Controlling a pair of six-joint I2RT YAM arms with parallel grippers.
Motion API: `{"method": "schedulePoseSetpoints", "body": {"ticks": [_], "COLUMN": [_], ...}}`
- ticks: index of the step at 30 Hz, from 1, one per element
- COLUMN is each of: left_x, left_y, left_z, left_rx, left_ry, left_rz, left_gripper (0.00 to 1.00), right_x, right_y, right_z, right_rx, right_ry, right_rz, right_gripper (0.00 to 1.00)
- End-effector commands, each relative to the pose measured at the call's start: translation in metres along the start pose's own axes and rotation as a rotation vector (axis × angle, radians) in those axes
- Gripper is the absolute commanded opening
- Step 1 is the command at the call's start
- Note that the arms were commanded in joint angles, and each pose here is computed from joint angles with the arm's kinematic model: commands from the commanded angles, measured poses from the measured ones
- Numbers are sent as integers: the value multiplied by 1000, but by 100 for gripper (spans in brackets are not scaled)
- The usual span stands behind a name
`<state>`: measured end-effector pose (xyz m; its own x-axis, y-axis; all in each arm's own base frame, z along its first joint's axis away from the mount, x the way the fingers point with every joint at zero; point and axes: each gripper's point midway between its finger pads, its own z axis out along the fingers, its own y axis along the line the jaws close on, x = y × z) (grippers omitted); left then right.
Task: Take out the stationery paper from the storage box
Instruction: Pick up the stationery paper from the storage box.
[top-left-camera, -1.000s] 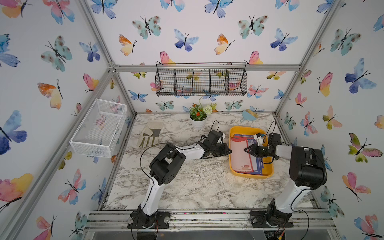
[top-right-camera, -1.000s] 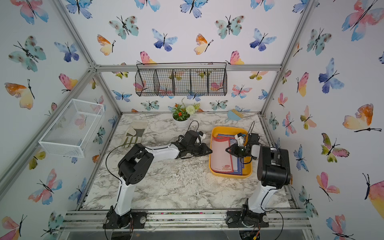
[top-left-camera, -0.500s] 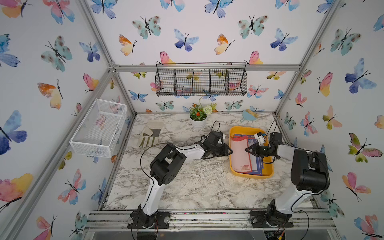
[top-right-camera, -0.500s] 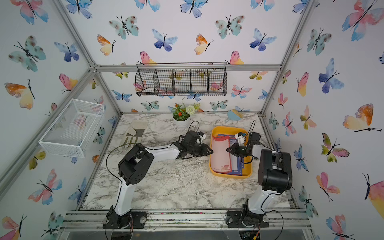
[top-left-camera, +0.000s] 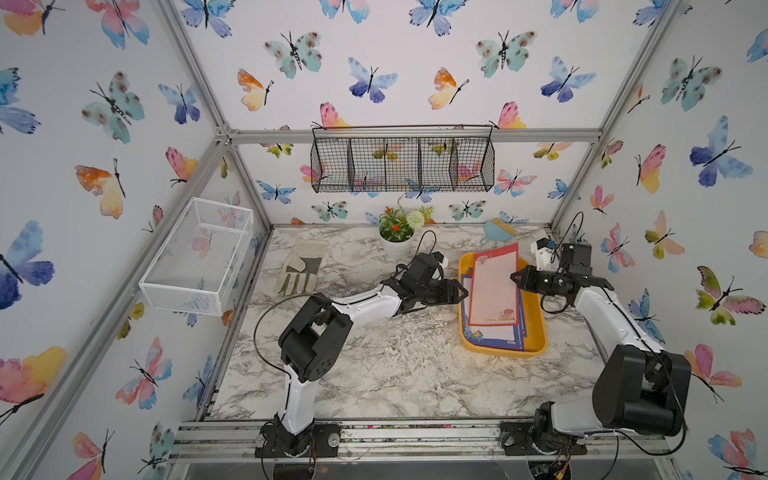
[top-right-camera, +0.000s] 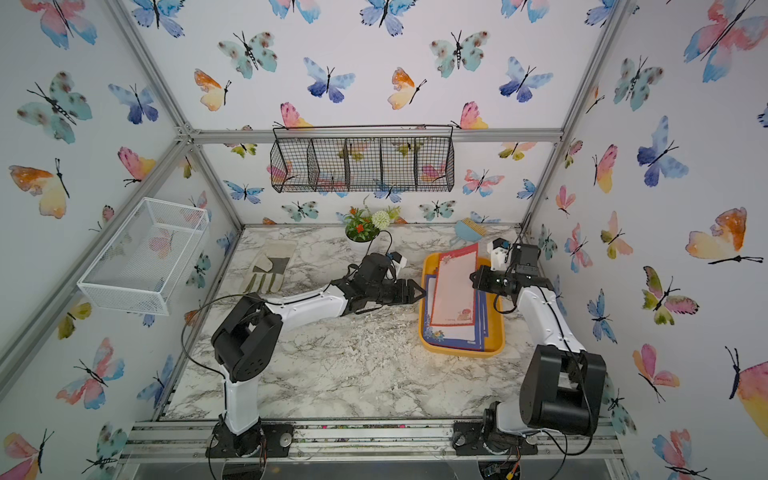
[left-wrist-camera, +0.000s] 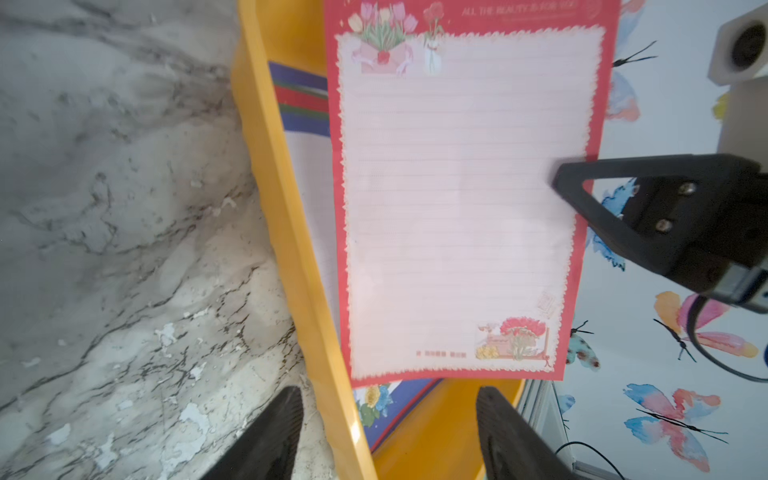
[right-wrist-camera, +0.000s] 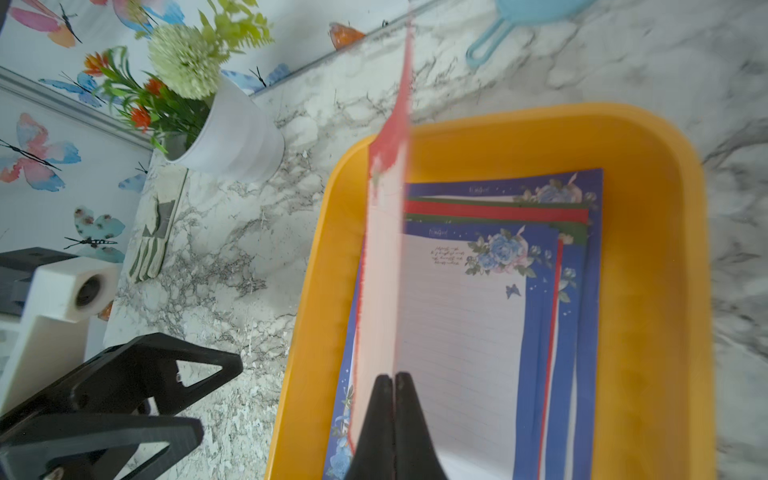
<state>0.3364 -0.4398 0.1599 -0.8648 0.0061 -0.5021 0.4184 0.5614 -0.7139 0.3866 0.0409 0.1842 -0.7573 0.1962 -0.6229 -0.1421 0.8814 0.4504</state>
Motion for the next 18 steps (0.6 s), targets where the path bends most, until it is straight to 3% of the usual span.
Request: {"method": "schedulePoseSetpoints", "body": {"ticks": [1, 5, 10, 13, 18], "left_x": [-23, -47, -84, -102, -119], "left_y": [-20, -33, -35, -33, -33], "left_z": [-39, -85, -167, -221, -301], "left_rx": [-32, -31, 28, 81, 95], "left_ry": [-90, -166, -270, -334, -472], "left_rz": [129, 210, 253, 294, 392], "left_gripper": [69, 69, 68, 68, 68], "right_x": [-12, -38, -70, -84, -97], "right_y": [13, 50, 118, 164, 235], "right_z": [-25, -52, -84, -103, -132], "right_rx": [61, 80, 54, -47, -334], "right_ry": [-13, -76, -164, -222, -348], "right_rz": [-45, -141, -301, -376, -459], "right_gripper": [2, 2, 2, 2, 2]}}
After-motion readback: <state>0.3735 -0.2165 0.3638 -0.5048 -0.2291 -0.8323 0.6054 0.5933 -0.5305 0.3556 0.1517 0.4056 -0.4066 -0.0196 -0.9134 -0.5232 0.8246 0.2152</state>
